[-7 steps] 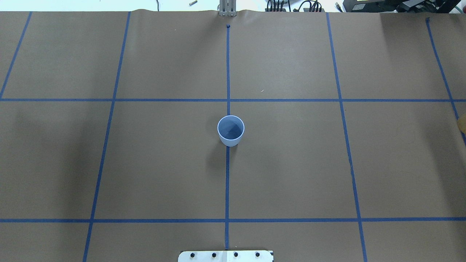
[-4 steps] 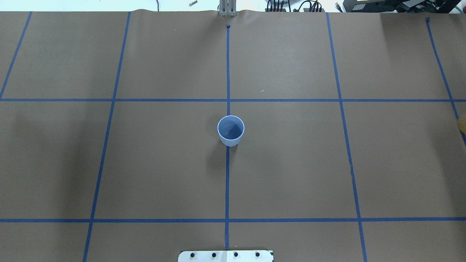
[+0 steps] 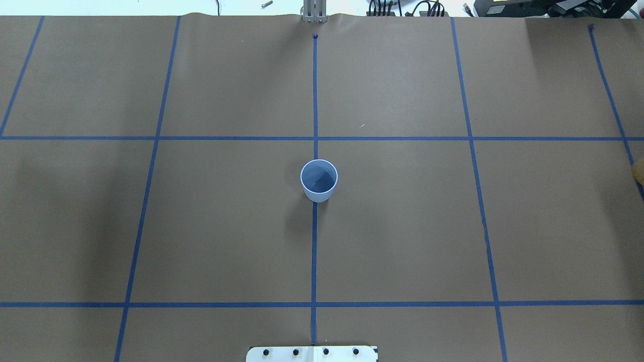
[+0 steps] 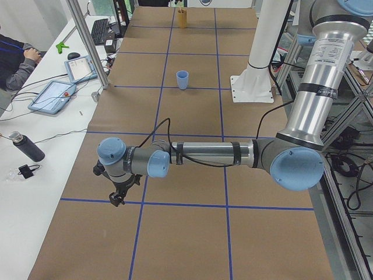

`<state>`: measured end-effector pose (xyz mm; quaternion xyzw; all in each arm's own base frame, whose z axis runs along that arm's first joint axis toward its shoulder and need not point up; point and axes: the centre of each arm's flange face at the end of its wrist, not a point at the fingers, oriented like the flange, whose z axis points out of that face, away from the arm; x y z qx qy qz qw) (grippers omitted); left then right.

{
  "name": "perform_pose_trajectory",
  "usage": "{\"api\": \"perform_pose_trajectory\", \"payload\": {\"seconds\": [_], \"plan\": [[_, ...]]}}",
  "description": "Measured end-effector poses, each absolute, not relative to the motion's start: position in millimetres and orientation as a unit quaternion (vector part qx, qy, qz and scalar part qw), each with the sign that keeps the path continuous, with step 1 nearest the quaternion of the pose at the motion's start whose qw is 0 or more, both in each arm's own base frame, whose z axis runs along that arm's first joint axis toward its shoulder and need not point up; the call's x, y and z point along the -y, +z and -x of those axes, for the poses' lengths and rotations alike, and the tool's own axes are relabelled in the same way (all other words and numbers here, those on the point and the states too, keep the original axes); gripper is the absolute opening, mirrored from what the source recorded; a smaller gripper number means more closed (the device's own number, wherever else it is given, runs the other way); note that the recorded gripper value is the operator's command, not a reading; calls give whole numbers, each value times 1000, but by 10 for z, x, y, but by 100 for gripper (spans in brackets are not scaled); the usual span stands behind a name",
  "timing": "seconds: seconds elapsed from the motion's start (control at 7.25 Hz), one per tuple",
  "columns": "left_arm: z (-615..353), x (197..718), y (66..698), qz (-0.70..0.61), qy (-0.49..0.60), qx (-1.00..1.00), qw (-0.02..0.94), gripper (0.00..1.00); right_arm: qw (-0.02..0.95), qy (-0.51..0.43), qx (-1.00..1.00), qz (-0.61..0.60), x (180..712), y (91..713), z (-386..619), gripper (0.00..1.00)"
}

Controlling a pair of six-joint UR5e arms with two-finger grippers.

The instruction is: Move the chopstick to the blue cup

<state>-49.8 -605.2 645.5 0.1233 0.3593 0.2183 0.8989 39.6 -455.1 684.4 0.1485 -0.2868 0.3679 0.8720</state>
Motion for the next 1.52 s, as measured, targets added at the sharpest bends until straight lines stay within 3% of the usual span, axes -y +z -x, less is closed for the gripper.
{"api": "perform_pose_trajectory", "payload": {"seconds": [0.83,1.52], "plan": [[490,6049,6458,-123,218,-360,899,98,871,338,307,-182,4539,6475,-417,0],[497,6015,6470,-123,217,-360,899,98,898,293,270,-185,4637,5623,-1393,0]]}}
